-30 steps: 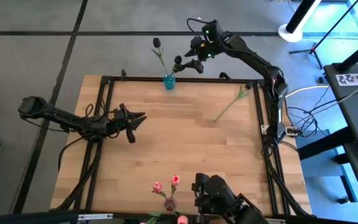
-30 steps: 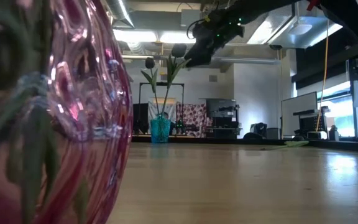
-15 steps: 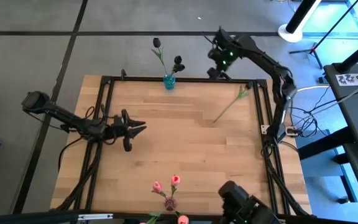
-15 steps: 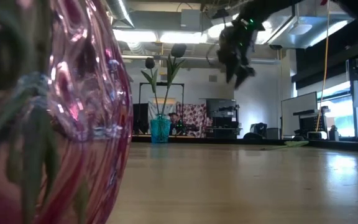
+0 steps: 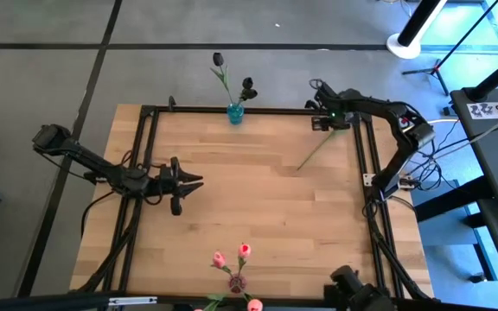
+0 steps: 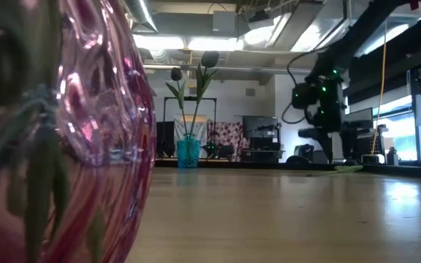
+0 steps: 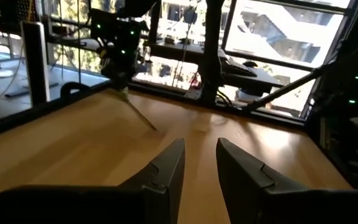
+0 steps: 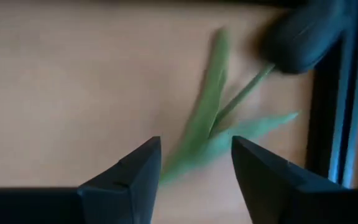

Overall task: Sort flowers into vase by color
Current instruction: Put the black flower into the blue vase

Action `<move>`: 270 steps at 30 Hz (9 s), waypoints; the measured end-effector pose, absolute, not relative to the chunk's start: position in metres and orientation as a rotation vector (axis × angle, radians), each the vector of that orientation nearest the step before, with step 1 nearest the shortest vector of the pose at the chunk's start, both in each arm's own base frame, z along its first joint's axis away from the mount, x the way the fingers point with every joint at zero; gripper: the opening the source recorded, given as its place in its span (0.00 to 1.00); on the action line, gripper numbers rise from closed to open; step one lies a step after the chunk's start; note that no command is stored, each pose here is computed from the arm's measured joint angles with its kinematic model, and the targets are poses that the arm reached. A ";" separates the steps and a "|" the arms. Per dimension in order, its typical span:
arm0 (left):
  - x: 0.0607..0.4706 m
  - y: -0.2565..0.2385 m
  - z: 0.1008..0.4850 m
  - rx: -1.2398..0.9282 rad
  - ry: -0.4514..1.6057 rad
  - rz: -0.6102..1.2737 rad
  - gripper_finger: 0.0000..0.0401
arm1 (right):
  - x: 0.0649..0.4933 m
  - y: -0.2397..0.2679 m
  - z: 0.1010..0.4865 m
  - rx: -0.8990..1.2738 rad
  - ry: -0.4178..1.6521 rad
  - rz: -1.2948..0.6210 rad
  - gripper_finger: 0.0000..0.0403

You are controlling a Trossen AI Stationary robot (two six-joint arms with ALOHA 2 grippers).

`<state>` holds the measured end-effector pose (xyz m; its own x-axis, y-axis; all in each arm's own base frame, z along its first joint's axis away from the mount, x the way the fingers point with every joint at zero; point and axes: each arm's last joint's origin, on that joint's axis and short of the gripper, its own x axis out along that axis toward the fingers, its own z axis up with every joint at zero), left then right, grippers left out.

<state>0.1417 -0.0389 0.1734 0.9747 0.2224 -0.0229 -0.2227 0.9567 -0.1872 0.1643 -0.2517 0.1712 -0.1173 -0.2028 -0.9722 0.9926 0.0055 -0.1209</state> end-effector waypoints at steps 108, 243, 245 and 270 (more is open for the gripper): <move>0.233 -0.053 0.214 0.050 -0.408 0.097 0.01 | 0.358 0.059 0.271 0.022 -0.003 0.092 0.46; 0.218 0.247 0.273 0.013 0.052 0.528 0.22 | 0.351 0.041 0.312 -0.072 0.052 -0.081 0.57; 0.214 0.246 0.273 0.027 0.090 0.548 0.27 | 0.351 0.038 0.311 -0.071 0.062 -0.087 0.57; 0.185 0.179 0.297 -0.010 0.422 0.546 0.39 | 0.350 0.041 0.326 -0.070 -0.080 0.082 0.57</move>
<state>0.1854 0.1788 0.2970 0.7710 0.5016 -0.3923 -0.5057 0.8567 0.1013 0.3500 0.0406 0.3262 0.9934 0.0846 0.0768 -0.0791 0.9942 -0.0729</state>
